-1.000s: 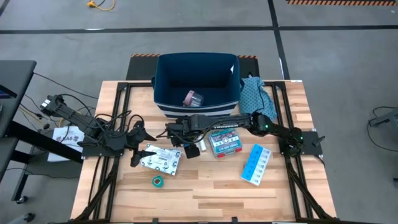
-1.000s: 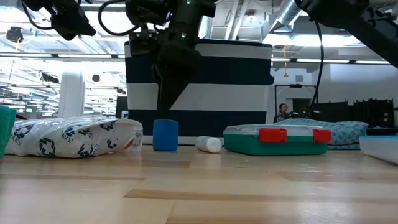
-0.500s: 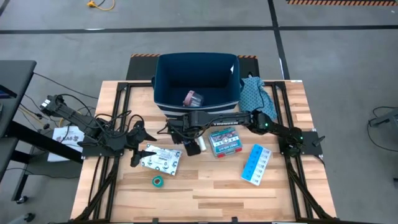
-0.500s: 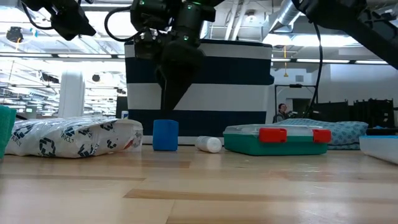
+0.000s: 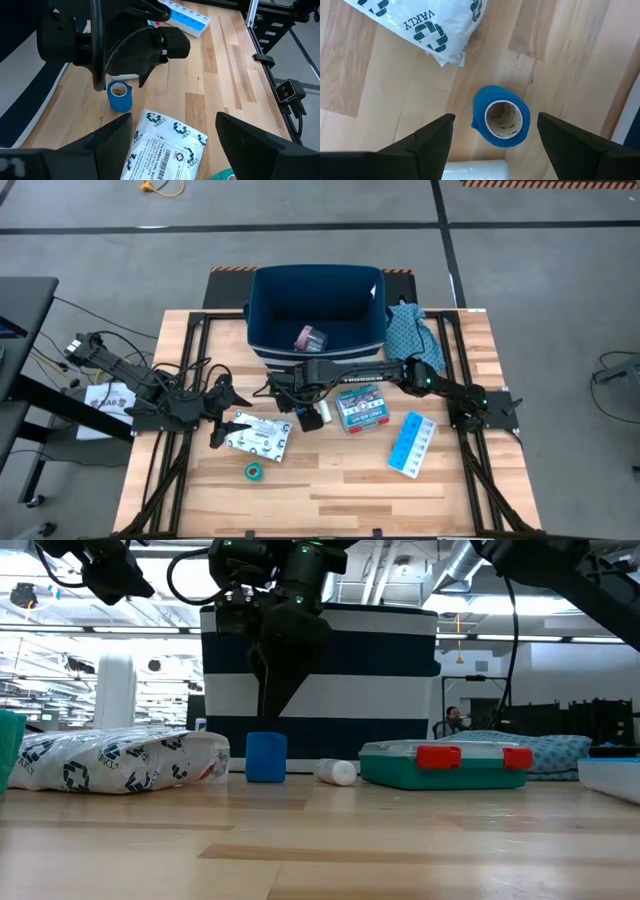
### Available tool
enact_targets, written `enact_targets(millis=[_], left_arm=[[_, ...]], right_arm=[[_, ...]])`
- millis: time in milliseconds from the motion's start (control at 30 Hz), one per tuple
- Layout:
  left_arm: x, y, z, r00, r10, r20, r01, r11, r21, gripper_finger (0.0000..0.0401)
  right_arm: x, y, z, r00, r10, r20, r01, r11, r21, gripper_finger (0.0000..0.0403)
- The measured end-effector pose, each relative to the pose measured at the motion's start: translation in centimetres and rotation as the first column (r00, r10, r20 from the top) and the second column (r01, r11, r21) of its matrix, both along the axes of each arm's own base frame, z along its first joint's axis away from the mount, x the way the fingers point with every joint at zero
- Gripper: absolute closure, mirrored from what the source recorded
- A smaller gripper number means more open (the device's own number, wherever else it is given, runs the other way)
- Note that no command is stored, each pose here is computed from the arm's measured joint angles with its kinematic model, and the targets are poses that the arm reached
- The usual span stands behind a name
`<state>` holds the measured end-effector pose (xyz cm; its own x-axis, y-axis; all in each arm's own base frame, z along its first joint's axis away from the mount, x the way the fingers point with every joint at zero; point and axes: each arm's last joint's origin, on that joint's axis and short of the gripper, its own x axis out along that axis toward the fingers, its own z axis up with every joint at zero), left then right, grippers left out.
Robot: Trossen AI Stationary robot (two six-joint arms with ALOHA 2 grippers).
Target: Pick & place medical supplies in basket/bin
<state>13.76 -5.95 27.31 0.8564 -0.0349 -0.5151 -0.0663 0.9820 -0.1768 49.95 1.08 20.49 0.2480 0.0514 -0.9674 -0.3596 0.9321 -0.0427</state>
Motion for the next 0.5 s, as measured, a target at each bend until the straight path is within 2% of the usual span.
enact_targets(millis=[300, 500], left_arm=[[0.0, 0.0, 0.0, 1.0, 0.0, 0.006, 0.0, 1.0, -0.003, 0.0125], [0.0, 0.0, 0.0, 1.0, 0.0, 0.006, 0.0, 1.0, -0.004, 0.0125]], right_arm=[[0.5, 0.0, -3.3, 0.997, -0.005, -0.078, 0.005, 1.0, -0.005, 0.012], [0.9, -0.2, -3.3, 0.999, -0.017, -0.034, 0.016, 1.0, -0.025, 0.012]])
